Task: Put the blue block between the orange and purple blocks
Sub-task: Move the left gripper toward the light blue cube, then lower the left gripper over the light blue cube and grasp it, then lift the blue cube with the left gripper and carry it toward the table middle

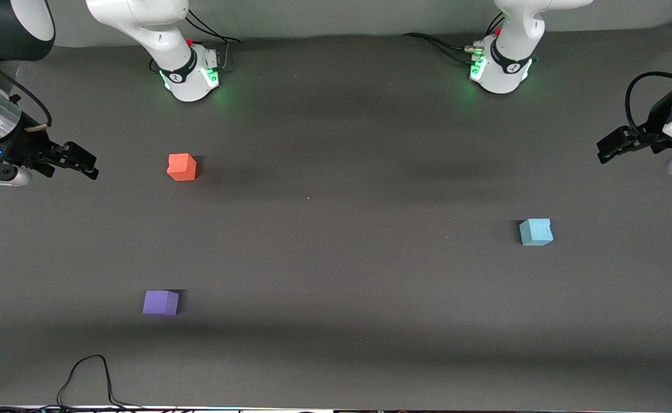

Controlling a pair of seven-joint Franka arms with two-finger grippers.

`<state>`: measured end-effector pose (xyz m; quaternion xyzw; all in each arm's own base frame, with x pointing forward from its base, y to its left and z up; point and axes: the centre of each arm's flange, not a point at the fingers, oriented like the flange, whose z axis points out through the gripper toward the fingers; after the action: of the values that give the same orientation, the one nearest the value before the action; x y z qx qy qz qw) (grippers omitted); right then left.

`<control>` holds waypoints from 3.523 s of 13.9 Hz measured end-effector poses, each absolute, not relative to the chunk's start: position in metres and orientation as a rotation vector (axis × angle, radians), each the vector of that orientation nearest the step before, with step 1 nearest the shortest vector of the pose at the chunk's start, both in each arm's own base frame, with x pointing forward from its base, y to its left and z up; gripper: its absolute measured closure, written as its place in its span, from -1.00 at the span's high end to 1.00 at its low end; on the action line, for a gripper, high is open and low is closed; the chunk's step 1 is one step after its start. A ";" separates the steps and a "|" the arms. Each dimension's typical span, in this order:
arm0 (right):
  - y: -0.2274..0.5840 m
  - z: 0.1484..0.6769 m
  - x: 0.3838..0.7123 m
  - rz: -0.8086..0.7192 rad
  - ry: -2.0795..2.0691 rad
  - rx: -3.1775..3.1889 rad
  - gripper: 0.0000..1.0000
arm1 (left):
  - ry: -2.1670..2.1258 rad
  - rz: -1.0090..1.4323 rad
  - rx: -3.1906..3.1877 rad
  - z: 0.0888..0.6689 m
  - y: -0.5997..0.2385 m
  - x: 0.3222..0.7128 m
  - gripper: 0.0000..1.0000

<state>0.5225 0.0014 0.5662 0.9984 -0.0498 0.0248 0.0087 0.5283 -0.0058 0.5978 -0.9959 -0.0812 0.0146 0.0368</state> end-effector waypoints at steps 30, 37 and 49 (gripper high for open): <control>-0.012 0.555 0.523 0.073 -0.187 3.120 1.00 | -0.271 0.336 -3.161 0.181 0.021 0.599 1.00; -0.015 0.550 0.525 0.095 -0.190 3.121 1.00 | -0.271 0.347 -3.161 0.183 0.020 0.600 0.16; -0.016 0.541 0.525 0.121 -0.194 3.121 1.00 | -0.271 0.324 -3.147 0.544 -0.015 0.503 0.13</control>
<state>0.5254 -0.0164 0.5408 0.9973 -0.0619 0.0385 0.0060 0.5032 -0.0154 0.5437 -0.9910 -0.0852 0.1019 -0.0166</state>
